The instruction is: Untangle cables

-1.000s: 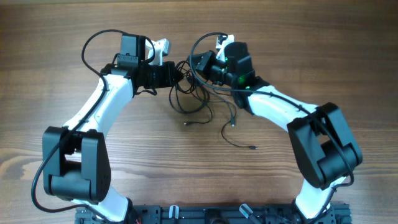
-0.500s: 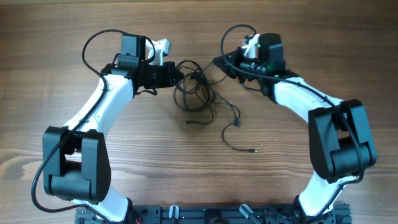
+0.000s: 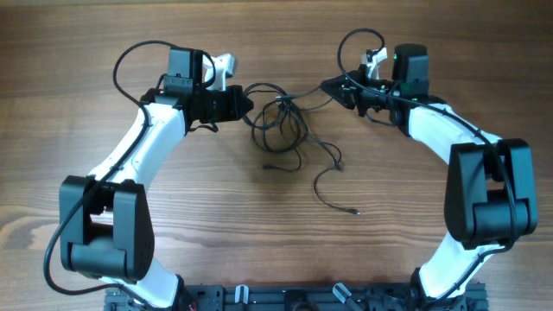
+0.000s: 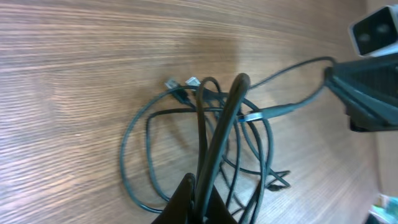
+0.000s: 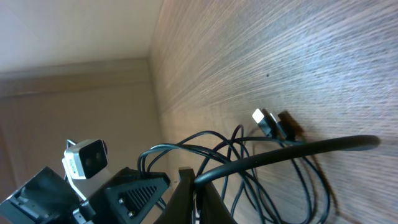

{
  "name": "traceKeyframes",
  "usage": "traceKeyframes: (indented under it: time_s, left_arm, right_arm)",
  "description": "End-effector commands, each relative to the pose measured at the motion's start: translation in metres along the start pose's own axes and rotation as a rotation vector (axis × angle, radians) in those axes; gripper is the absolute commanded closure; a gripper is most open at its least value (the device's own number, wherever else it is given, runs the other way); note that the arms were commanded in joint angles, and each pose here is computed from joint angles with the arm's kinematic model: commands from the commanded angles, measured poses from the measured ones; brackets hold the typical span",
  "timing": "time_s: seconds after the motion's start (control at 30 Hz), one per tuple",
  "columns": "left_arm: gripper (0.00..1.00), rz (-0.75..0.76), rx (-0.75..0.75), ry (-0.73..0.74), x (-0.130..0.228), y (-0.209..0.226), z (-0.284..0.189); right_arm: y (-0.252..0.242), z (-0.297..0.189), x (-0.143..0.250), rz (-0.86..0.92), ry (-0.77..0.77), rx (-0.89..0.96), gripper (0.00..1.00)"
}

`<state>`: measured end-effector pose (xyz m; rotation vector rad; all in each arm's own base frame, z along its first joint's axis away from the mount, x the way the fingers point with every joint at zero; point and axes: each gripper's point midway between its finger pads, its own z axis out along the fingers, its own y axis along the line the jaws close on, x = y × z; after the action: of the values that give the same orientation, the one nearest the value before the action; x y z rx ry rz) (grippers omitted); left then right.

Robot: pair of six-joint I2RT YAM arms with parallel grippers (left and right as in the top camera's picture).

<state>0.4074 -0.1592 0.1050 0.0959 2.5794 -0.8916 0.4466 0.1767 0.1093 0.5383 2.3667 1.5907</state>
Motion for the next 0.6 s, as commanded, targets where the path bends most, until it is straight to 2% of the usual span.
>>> traceKeyframes:
  time_s: [0.0, 0.13, 0.33, 0.57]
  left_arm:
    - [0.96, -0.048, -0.179, -0.072, -0.011, 0.026, -0.009]
    - [0.96, -0.16, -0.311, -0.12, -0.015, 0.049, -0.016]
    - [0.96, -0.16, -0.319, -0.123, -0.015, 0.05, -0.016]
    - [0.96, -0.161, -0.435, -0.158, -0.019, 0.069, -0.024]
  right_arm:
    - [0.012, -0.008, 0.0, -0.066, -0.004, -0.023, 0.96]
    - [0.002, -0.007, 0.005, -0.092, 0.013, 0.013, 0.96]
    - [-0.033, -0.002, 0.027, -0.072, 0.058, 0.169, 0.96]
    - [-0.062, 0.005, 0.059, -0.053, 0.122, 0.337, 0.96]
